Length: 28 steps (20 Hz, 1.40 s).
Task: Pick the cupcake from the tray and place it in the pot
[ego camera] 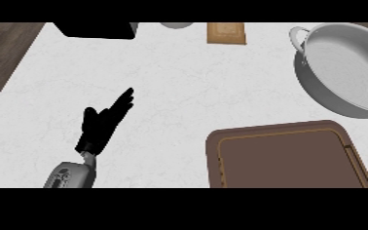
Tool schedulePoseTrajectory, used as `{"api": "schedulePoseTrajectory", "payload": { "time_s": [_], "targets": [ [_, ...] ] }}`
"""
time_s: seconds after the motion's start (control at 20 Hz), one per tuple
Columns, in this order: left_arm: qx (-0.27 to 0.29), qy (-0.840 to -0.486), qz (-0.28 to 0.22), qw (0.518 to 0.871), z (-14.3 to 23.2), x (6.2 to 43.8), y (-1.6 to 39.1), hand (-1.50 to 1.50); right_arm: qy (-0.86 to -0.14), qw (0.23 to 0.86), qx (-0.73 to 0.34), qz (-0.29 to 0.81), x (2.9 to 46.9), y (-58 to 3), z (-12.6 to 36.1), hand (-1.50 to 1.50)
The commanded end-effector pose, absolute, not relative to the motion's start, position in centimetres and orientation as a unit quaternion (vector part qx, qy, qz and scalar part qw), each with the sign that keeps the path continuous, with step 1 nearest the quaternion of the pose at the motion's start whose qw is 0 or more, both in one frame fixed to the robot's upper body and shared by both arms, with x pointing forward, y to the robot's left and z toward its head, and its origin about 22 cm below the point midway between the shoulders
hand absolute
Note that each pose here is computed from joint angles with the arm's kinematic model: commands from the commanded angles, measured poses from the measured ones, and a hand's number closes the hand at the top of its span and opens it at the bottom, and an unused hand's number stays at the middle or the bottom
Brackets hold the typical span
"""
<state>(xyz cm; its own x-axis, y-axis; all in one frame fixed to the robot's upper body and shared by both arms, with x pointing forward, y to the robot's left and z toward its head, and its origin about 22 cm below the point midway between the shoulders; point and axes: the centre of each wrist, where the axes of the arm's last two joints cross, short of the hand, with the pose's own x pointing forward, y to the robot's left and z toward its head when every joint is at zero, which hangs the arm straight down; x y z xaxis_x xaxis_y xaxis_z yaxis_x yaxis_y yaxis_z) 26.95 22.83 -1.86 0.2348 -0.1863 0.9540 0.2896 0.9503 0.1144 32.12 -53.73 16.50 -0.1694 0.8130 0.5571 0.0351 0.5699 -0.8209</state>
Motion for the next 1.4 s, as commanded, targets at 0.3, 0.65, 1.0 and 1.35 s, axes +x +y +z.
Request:
{"api": "schedulePoseTrajectory", "payload": {
  "time_s": [0.3,0.65,1.0,1.35],
  "targets": [
    [-0.043,-0.606,-0.155,0.779,-1.1,27.3,22.7,0.00,-0.570,0.507,-0.438,0.475,37.8,-47.2,15.8,1.50],
    [-0.038,-0.604,-0.160,0.780,-2.0,27.0,22.3,0.00,-0.414,0.606,-0.404,0.546,38.3,-45.8,11.5,1.50],
    [-0.051,-0.602,-0.156,0.782,-1.2,27.4,24.2,0.00,-0.389,0.654,-0.360,0.540,40.6,-41.9,10.4,-1.50],
    [-0.043,-0.605,-0.147,0.781,-1.4,27.0,23.3,0.00,-0.642,0.646,-0.260,0.321,42.0,-40.3,11.8,-1.50]
  ]
}}
